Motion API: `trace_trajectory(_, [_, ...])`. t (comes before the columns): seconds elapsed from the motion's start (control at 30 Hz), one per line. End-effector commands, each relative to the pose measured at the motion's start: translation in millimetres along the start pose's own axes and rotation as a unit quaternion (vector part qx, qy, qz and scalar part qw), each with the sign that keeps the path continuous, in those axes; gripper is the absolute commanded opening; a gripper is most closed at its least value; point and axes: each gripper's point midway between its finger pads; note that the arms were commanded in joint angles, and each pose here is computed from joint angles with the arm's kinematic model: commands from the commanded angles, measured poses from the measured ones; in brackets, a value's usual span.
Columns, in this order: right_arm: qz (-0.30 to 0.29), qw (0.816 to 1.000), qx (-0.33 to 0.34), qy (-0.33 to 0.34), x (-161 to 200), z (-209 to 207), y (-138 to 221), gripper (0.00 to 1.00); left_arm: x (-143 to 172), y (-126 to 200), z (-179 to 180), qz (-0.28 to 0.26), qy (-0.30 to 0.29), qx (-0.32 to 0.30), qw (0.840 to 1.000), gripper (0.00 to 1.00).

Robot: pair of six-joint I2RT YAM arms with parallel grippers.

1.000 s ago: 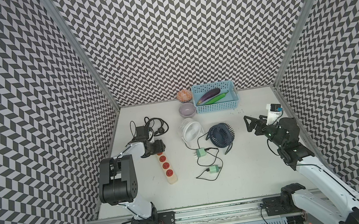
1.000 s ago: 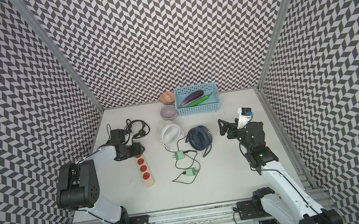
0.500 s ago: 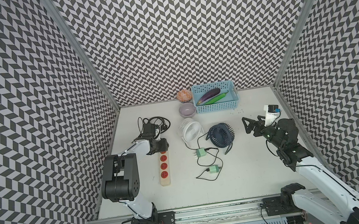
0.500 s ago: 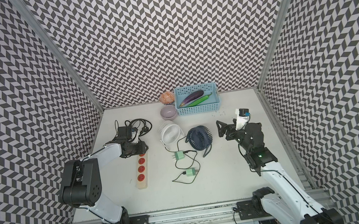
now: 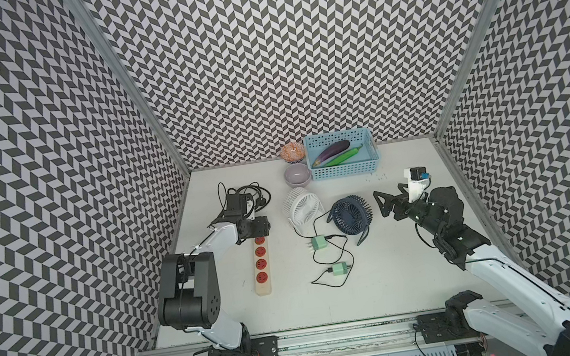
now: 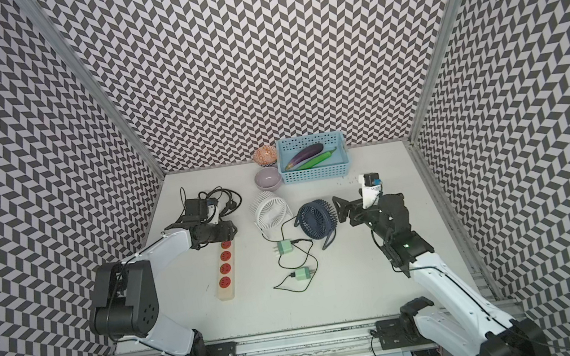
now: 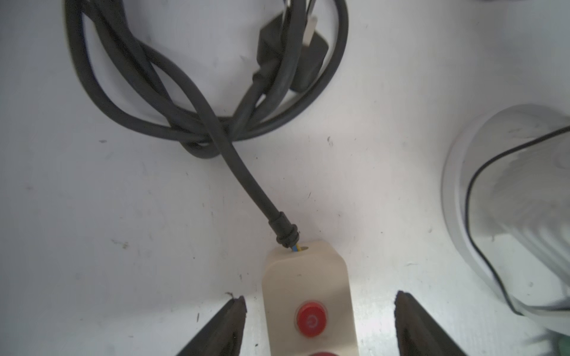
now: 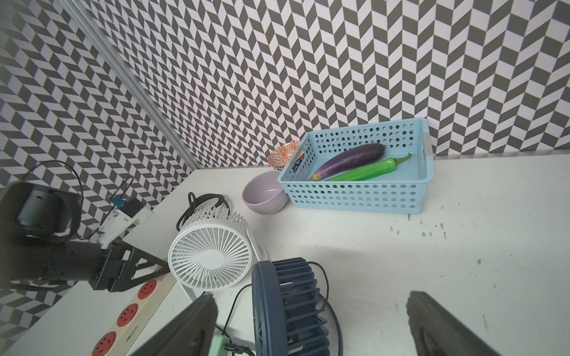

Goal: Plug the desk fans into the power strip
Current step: Adjust the socket at the center of the board, then pick up the plug from the center of the board.

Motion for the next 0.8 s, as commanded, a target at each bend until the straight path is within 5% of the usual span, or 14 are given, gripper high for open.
trace_trajectory(0.0, [-0.012, 0.999, -0.022, 0.024, -16, 15, -4, 1.00, -18, 23, -4, -0.049, -0.021, -0.002, 0.999, 0.83])
trace_trajectory(0.3, [0.032, 0.992, -0.095, 0.075, -11, 60, -24, 1.00, -27, 59, -1, -0.115, -0.060, -0.013, 0.991, 1.00])
trace_trajectory(0.77, [0.078, 0.950, -0.206, 0.223, 12, 136, -44, 1.00, -36, 80, 22, -0.152, -0.036, -0.024, 0.987, 1.00])
Point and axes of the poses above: each gripper's point midway between its finger pads, its own y axis back along the fingers, its own z axis along the line the jaws close on, x = y × z, and after that the axes turned 1 degree about -y, right-handed
